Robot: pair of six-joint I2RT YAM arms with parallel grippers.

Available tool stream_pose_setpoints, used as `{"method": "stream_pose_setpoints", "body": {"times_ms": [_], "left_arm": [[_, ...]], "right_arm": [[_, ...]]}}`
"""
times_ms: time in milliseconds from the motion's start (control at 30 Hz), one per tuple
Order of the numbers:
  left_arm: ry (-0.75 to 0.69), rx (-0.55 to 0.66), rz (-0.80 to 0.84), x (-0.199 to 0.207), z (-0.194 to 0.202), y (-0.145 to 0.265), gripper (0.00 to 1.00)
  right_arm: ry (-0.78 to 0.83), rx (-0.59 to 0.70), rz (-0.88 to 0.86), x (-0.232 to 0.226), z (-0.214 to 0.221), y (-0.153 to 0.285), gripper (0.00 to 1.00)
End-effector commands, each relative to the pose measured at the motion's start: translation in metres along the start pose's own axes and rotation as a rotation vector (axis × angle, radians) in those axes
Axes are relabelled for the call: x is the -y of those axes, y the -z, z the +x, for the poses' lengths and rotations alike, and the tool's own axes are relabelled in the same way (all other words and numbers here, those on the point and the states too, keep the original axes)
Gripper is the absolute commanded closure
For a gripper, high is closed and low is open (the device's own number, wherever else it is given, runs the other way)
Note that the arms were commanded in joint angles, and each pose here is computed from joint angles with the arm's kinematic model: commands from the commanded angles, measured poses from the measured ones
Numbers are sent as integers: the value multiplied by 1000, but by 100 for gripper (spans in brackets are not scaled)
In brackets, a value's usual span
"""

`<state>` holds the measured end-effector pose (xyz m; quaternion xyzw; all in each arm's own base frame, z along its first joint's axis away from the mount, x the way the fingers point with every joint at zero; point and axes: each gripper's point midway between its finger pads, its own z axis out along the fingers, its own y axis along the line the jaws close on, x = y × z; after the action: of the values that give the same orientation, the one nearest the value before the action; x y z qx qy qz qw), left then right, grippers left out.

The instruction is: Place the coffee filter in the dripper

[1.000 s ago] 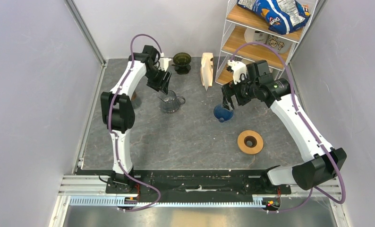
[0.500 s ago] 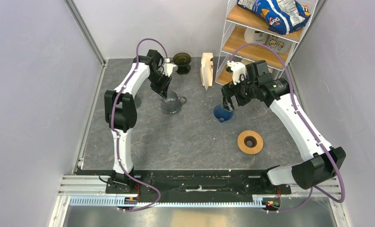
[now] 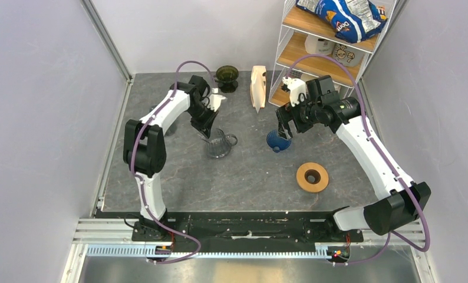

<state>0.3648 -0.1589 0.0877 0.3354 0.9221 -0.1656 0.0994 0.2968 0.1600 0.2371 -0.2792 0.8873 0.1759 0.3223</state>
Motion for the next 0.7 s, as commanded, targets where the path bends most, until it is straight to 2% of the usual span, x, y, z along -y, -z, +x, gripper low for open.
{"method": "stream_pose_setpoints", "body": {"times_ms": [0,300,667], "left_arm": [[-51,86,-40,33,-4,25,98],[-84,111,-175,48,11,30,98],[-87,115,-243,51,26,16,96]], "right_arm": [[27,0,-15,-2,-1,3,3],[31,4,-20,-2,-3,1,3],[33,10,-24,-3,-5,1,3]]}}
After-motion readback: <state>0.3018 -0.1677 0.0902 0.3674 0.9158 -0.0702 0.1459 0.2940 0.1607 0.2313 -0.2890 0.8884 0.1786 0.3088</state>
